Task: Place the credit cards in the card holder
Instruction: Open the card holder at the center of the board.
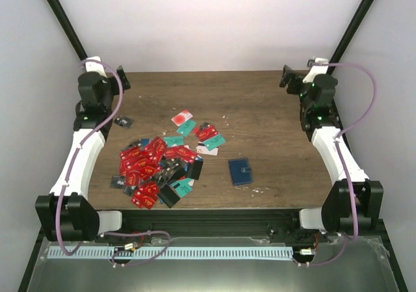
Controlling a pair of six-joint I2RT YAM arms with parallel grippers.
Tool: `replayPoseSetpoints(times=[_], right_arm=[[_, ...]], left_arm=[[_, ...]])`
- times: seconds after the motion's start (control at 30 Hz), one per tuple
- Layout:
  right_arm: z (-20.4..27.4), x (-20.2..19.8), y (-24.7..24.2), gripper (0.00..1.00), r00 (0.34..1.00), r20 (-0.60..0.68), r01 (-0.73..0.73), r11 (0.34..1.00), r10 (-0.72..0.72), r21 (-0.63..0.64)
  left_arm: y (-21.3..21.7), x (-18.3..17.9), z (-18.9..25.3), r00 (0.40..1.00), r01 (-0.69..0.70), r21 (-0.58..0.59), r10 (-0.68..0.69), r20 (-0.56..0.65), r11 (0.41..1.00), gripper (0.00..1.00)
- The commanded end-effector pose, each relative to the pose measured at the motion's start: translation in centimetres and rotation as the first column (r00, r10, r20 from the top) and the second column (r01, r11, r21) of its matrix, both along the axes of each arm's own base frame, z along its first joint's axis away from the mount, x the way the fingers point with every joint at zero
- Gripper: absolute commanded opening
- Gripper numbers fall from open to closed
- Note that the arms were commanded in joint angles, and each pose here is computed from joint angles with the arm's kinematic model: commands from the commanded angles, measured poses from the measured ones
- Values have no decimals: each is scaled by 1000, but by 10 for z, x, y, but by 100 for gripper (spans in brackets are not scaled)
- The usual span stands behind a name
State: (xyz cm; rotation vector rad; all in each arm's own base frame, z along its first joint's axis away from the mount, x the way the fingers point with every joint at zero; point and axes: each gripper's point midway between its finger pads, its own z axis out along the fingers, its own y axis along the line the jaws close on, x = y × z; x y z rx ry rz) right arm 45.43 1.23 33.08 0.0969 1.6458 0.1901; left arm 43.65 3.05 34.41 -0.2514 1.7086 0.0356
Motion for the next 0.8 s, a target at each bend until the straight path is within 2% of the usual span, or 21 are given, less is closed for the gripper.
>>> replayPoseSetpoints(times=[0.0, 0.07, 0.2, 0.33, 0.4, 0.57, 0.77], right_arm=[[6, -7, -12, 100, 983, -165, 107, 986, -85, 125], [9, -8, -9, 100, 983, -172, 83, 989, -61, 124], [-6, -18, 5, 100, 971, -237, 15, 988, 22, 156], [-38, -40, 20, 100, 939, -330, -12, 965, 102, 263], [-58, -56, 31, 100, 907, -385, -39, 945, 169, 324], [-115, -98, 62, 100, 786, -519, -93, 893, 338, 441], [-167, -151, 95, 100, 635, -615, -107, 842, 467, 529]], left_arm=[[-1, -16, 7, 993, -49, -202, 25, -118, 978, 100], [-6, -20, 10, 991, -22, -261, -13, -130, 965, 100], [-41, -24, -8, 967, 127, -387, -200, -155, 913, 100], [-68, -30, -50, 909, 138, -516, -315, -272, 846, 100], [-83, -39, -72, 879, 129, -529, -343, -331, 839, 100], [-161, -79, -125, 737, 218, -539, -499, -455, 813, 98], [-238, -132, -178, 570, 290, -596, -636, -521, 749, 94]])
